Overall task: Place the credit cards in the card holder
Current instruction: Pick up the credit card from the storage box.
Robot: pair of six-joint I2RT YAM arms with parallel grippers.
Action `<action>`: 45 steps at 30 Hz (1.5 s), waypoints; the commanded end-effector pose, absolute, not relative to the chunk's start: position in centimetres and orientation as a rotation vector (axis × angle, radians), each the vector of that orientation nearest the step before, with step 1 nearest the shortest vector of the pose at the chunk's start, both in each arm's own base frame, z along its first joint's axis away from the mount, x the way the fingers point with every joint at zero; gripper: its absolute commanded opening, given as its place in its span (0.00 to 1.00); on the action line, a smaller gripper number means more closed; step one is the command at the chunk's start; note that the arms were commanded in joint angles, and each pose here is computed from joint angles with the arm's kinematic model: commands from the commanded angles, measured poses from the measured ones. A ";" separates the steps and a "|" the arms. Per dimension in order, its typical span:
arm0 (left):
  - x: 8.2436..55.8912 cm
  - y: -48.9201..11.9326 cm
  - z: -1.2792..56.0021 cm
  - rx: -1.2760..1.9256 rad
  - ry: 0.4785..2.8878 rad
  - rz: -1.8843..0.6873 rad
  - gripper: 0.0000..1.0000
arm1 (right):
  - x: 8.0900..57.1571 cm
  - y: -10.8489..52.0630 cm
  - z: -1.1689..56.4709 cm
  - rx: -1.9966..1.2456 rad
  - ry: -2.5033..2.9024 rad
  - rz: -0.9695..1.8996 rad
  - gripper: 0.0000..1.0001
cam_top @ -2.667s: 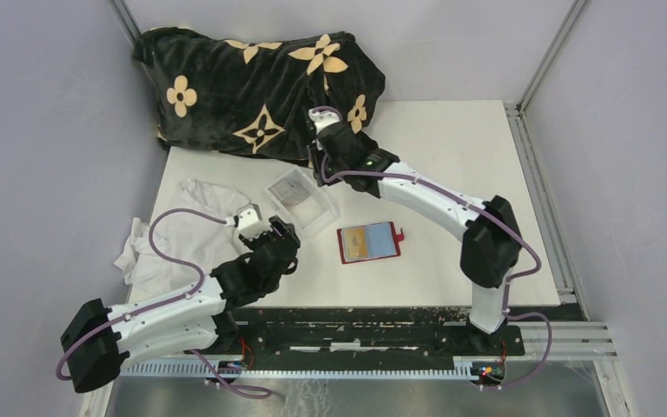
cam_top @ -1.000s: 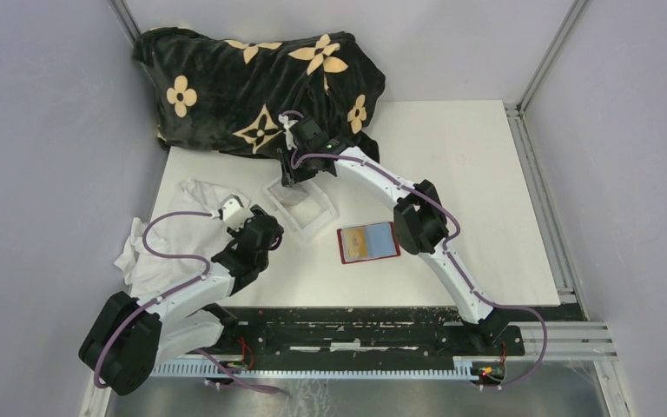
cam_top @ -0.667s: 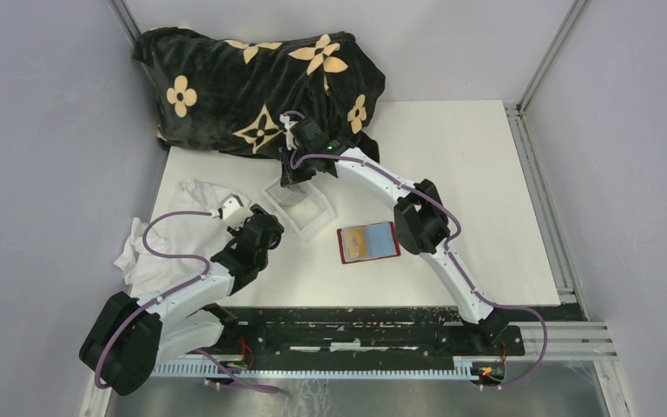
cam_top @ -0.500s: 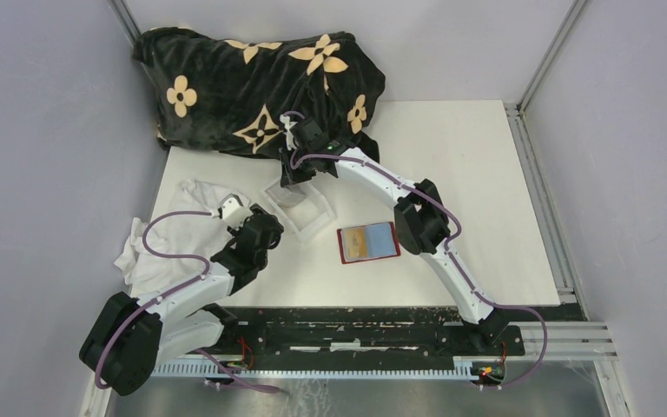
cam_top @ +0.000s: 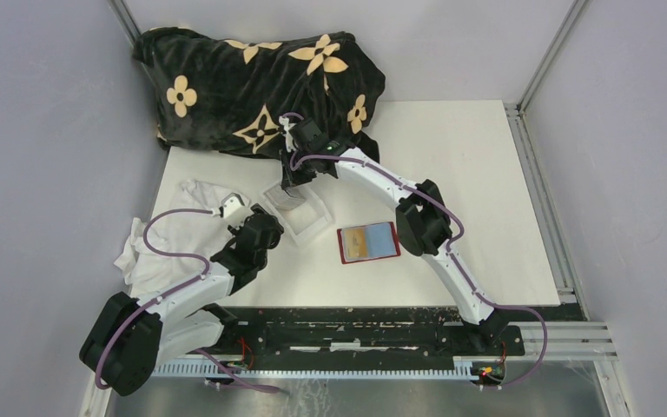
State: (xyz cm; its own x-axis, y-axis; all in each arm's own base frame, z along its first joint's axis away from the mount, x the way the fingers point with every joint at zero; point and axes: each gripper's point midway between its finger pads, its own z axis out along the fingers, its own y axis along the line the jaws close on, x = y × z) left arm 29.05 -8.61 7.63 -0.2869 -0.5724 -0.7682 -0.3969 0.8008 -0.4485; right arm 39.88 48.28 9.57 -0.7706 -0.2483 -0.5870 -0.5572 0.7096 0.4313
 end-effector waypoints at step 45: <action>31.4 -11.3 14.9 -0.557 1.807 -0.365 0.66 | 36.7 41.9 21.4 -0.675 2.193 0.618 0.01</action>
